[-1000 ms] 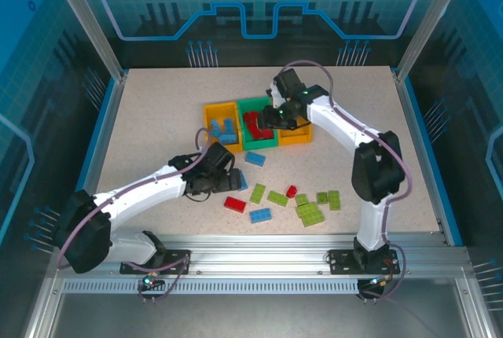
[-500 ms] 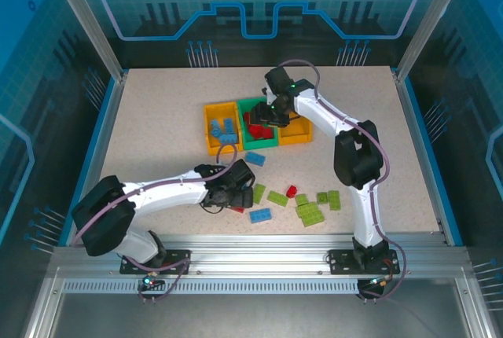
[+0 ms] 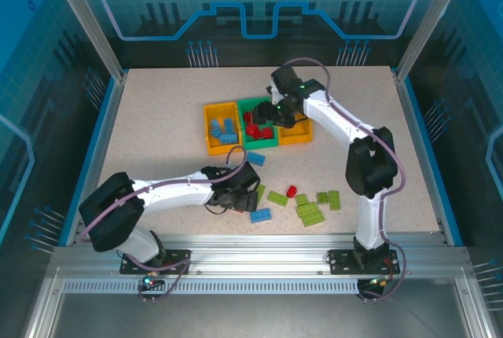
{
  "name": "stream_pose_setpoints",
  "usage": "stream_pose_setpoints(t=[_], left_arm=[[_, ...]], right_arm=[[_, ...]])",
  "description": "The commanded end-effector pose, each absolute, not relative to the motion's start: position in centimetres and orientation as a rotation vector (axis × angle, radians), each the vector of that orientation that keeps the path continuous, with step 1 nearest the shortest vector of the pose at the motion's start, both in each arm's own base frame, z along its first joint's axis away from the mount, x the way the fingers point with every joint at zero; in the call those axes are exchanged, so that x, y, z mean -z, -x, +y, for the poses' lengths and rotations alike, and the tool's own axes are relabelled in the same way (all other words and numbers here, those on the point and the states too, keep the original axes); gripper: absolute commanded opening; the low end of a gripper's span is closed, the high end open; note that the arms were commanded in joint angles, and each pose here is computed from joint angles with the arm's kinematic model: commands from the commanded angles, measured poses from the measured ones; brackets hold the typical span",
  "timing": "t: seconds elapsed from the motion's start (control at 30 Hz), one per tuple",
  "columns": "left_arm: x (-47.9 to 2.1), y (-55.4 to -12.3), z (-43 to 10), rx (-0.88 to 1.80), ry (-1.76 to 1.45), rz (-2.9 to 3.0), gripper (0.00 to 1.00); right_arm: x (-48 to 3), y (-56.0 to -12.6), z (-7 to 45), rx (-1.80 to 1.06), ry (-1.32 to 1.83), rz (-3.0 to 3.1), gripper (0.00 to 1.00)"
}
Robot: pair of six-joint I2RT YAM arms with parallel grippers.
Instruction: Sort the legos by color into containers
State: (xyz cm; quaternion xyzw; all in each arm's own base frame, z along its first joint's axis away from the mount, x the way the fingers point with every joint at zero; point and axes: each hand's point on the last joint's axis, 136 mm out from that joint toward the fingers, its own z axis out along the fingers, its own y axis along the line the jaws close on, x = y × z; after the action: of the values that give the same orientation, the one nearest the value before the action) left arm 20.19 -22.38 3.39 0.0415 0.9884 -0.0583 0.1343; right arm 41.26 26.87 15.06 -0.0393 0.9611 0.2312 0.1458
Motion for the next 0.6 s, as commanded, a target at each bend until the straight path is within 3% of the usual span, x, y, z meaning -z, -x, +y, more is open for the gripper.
stream_pose_setpoints(t=[0.0,0.37,0.57], left_arm=[[-2.5,-19.6,-22.3,0.149,-0.186,2.885,0.90],[-0.7,-18.6,-21.5,0.094,-0.178,2.953,0.84],[-1.2,-19.1,-21.7,0.097,-0.153,2.931,0.61]], right_arm=[[-17.1,-40.8,24.5,-0.650,0.083,2.738,0.74],[-18.3,-39.9,16.9,-0.575,-0.082,2.700,0.74],[-17.8,-38.4,13.3,-0.518,-0.150,2.696,0.75]])
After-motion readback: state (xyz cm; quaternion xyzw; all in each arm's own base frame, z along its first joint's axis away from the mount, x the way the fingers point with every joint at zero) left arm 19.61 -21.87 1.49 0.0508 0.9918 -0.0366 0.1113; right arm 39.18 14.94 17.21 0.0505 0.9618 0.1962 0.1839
